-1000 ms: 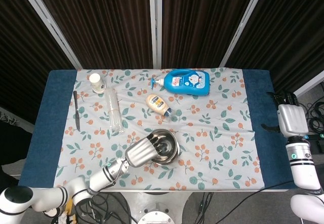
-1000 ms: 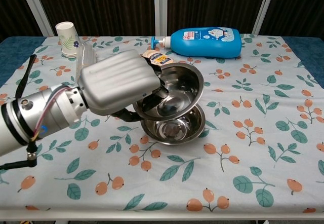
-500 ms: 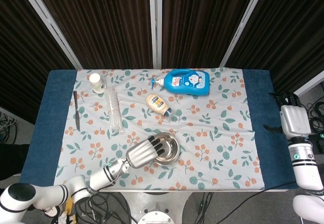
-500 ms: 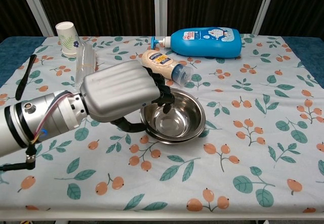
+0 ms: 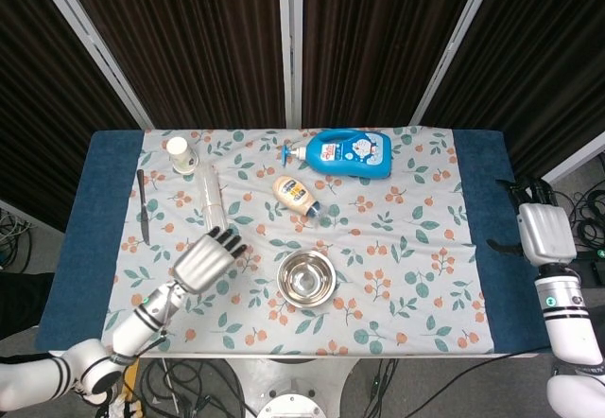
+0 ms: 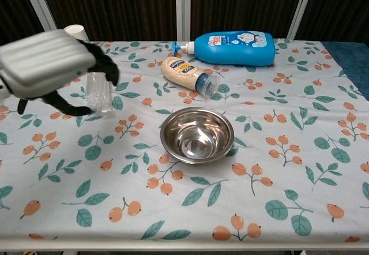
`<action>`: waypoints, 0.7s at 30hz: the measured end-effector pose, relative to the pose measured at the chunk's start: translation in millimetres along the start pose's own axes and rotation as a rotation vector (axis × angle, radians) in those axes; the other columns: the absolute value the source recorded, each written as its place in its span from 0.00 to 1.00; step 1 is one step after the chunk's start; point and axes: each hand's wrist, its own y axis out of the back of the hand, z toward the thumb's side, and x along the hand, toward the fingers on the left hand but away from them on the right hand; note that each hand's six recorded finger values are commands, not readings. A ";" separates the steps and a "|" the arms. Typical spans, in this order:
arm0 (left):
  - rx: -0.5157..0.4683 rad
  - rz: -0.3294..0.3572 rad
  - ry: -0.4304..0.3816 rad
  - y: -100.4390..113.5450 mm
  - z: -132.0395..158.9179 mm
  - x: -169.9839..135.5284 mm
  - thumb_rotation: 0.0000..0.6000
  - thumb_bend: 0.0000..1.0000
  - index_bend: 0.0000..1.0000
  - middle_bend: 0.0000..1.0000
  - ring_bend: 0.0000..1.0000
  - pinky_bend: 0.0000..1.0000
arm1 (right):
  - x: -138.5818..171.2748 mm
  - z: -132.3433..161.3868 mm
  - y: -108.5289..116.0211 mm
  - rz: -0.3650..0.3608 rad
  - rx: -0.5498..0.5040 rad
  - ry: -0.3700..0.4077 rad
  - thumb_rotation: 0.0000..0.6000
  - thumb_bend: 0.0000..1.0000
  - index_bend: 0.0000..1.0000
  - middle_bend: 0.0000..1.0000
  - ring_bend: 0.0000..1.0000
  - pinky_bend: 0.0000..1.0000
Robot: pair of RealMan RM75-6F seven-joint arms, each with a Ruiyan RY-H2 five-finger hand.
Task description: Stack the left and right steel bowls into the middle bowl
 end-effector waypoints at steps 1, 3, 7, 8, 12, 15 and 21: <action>-0.015 -0.017 0.054 -3.5 -12.1 -7.0 1.00 0.16 0.37 0.37 0.24 0.41 | 3.1 0.0 -2.6 0.001 -0.002 0.005 1.00 0.02 0.14 0.20 0.00 0.00; -0.057 -0.066 0.185 -13.4 -40.0 -25.7 1.00 0.13 0.30 0.29 0.16 0.35 | 9.0 -0.1 -7.5 0.002 -0.011 0.013 1.00 0.02 0.14 0.18 0.00 0.00; -0.147 -0.158 0.451 -35.9 -90.8 -78.9 1.00 0.09 0.26 0.25 0.13 0.30 | 28.1 -2.3 -20.5 -0.015 -0.024 0.039 1.00 0.02 0.14 0.12 0.00 0.00; -0.165 -0.169 0.505 -40.1 -99.8 -93.1 1.00 0.09 0.26 0.25 0.13 0.30 | 33.0 -3.1 -23.5 -0.024 -0.022 0.045 1.00 0.02 0.13 0.11 0.00 0.00; -0.197 -0.143 0.630 -46.0 -123.2 -132.5 1.00 0.09 0.26 0.25 0.13 0.29 | 59.6 -6.6 -42.3 -0.043 0.016 0.083 1.00 0.01 0.08 0.06 0.00 0.00; -0.214 -0.109 0.677 -48.4 -133.5 -151.7 1.00 0.09 0.26 0.25 0.13 0.29 | 82.4 -10.3 -60.8 -0.018 0.050 0.094 1.00 0.01 0.07 0.06 0.00 0.00; -0.228 -0.058 0.713 -49.1 -145.9 -172.1 1.00 0.10 0.26 0.25 0.13 0.29 | 90.7 -5.5 -69.4 -0.008 0.057 0.090 1.00 0.01 0.07 0.06 0.00 0.00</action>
